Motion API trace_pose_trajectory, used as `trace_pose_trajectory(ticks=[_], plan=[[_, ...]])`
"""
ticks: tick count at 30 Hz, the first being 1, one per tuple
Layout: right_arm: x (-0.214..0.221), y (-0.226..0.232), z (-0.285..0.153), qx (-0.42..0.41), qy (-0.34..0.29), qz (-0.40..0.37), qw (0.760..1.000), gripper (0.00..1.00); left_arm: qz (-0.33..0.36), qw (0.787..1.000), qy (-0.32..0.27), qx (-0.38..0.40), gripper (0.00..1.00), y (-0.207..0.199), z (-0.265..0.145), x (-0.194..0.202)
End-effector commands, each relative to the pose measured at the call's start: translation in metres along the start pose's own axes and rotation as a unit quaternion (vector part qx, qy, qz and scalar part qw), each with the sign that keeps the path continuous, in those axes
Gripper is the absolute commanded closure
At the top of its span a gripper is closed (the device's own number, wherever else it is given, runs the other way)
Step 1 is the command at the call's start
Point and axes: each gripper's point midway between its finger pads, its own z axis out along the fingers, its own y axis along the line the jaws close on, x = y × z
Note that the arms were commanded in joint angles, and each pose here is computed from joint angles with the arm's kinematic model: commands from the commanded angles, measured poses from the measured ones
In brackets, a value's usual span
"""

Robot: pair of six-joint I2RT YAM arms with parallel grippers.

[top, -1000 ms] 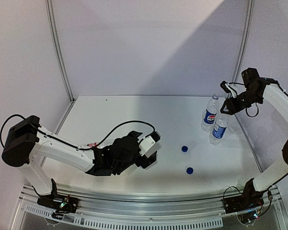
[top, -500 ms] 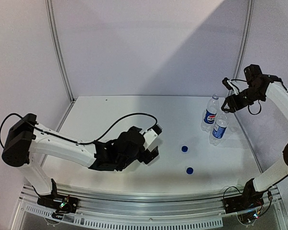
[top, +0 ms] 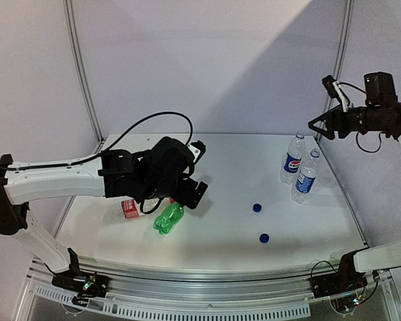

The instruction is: Unscrew the bottle caps

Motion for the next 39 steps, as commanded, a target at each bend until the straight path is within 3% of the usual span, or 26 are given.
trace_pose_trajectory(ticks=[1,5,9,16,23,32,35,39], plan=[[0.004,0.053,0.051,-0.119,0.011,-0.012,0.993,0.29,0.009,0.983,0.181,-0.036,0.06,0.019,0.010,0.077],[0.026,0.109,0.086,-0.175,0.006,-0.041,0.984,0.32,-0.002,0.971,0.239,-0.033,0.06,0.029,0.022,0.101],[0.041,0.143,0.084,-0.192,0.019,-0.077,0.978,0.32,0.012,0.952,0.301,-0.056,0.05,0.043,0.035,0.122],[0.063,0.137,0.098,-0.180,0.042,-0.101,0.978,0.32,0.012,0.927,0.371,-0.051,0.04,0.054,0.056,0.145],[0.066,0.140,0.101,-0.190,0.048,-0.102,0.975,0.32,0.037,0.916,0.396,-0.049,0.05,0.054,0.077,0.154],[0.070,0.133,0.107,-0.170,0.056,-0.108,0.978,0.32,0.033,0.894,0.446,-0.013,0.21,0.042,0.087,0.185],[0.072,0.131,0.110,-0.168,0.060,-0.109,0.978,0.32,0.043,0.891,0.451,-0.013,0.22,0.043,0.092,0.190],[0.074,0.129,0.112,-0.163,0.065,-0.111,0.978,0.32,0.052,0.892,0.448,-0.010,0.32,0.041,0.098,0.189]])
